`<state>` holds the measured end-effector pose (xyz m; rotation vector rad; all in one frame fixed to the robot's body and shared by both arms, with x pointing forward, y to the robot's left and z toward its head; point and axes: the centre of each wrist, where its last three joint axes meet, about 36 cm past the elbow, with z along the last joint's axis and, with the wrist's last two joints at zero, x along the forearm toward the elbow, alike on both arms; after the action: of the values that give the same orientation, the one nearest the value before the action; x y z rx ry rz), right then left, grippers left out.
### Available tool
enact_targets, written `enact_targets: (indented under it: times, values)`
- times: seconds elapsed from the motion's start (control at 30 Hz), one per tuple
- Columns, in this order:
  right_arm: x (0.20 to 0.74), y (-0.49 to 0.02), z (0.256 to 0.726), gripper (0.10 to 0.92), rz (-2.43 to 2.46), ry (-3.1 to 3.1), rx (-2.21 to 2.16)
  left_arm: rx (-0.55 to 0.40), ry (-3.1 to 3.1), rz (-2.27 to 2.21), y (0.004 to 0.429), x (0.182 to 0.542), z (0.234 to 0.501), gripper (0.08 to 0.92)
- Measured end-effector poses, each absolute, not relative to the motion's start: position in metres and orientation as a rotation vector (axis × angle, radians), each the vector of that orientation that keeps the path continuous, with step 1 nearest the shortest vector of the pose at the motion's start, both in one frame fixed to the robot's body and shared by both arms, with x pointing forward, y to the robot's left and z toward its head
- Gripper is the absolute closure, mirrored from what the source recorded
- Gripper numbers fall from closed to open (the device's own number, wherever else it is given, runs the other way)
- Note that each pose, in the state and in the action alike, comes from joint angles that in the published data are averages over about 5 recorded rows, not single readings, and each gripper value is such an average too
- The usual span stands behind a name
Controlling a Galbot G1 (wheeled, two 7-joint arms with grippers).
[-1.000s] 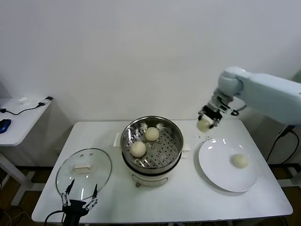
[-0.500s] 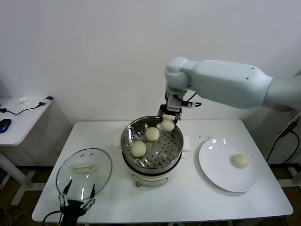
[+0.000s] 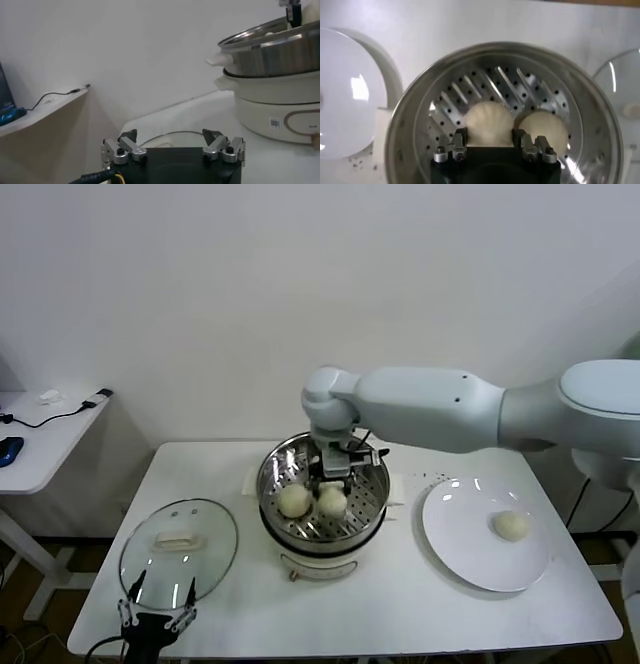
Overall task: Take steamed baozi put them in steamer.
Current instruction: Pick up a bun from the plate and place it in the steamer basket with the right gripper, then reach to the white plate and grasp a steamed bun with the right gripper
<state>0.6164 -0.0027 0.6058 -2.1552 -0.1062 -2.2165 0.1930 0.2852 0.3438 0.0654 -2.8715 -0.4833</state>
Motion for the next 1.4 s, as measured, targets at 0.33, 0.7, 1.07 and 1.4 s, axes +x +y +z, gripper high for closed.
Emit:
enact_targets:
  times: [0.33,0.7,1.07,1.4]
  values:
    - [0.606,0.007,0.586,0.388,-2.167,-0.144,-2.176,0.065,-2.862,-0.480,0.285,0.191,0.340,0.177]
    - [0.611,0.002,0.599,0.203,-2.181,-0.116,-2.159,0.070,-2.862,-0.477,0.286,0.189,0.340,0.177]
    - [0.652,-0.066,0.650,0.200,-2.299,0.464,-2.175,0.073,-2.872,-0.482,0.287,0.188,0.344,0.177]
    - [0.680,-0.197,0.667,0.200,-2.331,1.656,-2.097,0.062,-2.885,-0.490,0.286,0.193,0.348,0.177]
